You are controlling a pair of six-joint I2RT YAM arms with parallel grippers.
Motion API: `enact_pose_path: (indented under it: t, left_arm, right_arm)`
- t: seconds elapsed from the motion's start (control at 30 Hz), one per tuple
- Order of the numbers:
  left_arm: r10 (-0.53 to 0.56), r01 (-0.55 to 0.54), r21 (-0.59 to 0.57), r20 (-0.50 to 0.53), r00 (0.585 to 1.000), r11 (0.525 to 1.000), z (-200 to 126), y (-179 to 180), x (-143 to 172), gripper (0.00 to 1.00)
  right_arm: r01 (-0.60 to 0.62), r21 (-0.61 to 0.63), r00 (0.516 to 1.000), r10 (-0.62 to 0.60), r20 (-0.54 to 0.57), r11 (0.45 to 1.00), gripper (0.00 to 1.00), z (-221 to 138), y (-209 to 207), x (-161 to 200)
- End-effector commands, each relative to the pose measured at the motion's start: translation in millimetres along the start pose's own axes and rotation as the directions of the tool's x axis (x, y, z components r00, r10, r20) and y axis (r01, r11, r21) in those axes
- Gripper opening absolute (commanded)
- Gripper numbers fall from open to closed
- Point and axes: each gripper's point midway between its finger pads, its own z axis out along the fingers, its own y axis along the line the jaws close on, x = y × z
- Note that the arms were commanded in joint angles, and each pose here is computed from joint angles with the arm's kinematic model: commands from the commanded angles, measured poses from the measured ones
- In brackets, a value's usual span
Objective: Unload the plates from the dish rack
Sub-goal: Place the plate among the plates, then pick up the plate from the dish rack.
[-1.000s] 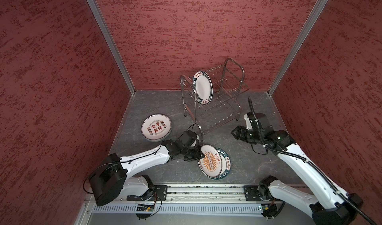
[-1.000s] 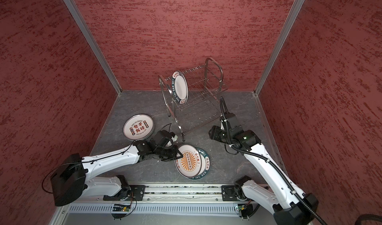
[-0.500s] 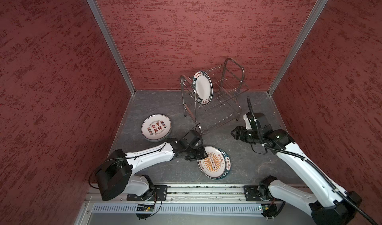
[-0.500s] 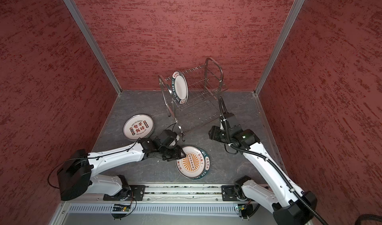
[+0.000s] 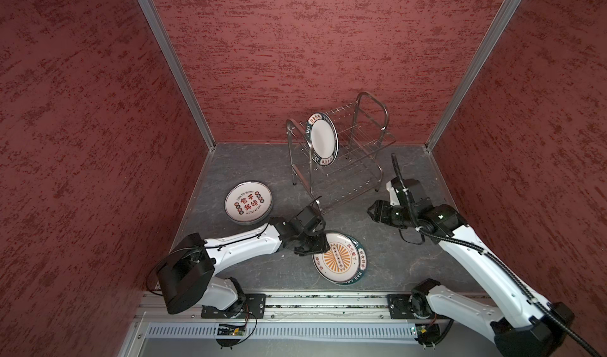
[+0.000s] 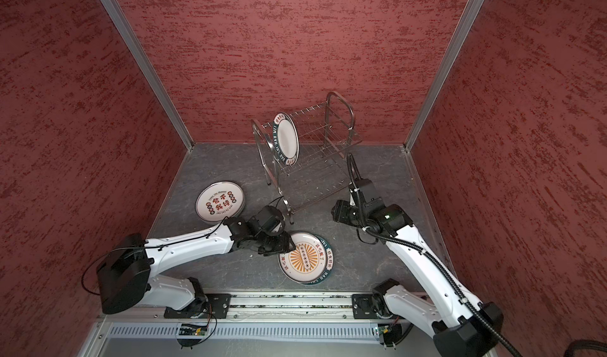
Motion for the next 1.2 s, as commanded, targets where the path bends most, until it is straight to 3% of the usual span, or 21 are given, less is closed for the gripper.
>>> enact_pose_path:
  t: [0.0, 0.43, 0.63, 0.87, 1.17]
  left_arm:
    - [0.042, -0.042, 0.004, 0.008, 0.999, 0.999, -0.3, -11.8, -3.6, 0.62]
    - [0.068, -0.068, -0.074, -0.008, 0.998, 0.995, 2.6, -10.1, -2.1, 0.73]
    - [0.089, -0.089, -0.128, -0.007, 0.996, 0.988, 3.1, -9.3, -1.5, 0.94]
    - [0.088, -0.074, -0.176, 0.074, 0.993, 0.982, -21.6, -2.4, -11.6, 0.99]
    - [0.044, 0.013, -0.224, 0.244, 0.969, 0.975, -75.8, 19.6, -39.4, 1.0]
  right_arm:
    - [0.007, 0.006, 0.999, -0.007, 0.044, 1.0, 0.65, -10.5, 1.1, -10.2]
    - [0.012, 0.014, 0.999, -0.013, 0.045, 1.0, 0.66, -11.2, -0.5, -10.1]
    - [0.029, 0.027, 0.996, -0.031, 0.086, 0.999, 0.68, -17.2, 5.0, -26.1]
    - [0.158, -0.087, 0.966, -0.136, 0.219, 0.984, 0.68, -54.7, 57.3, -77.6]
    - [0.376, -0.251, 0.877, -0.255, 0.408, 0.892, 0.69, -105.7, 154.7, -157.9]
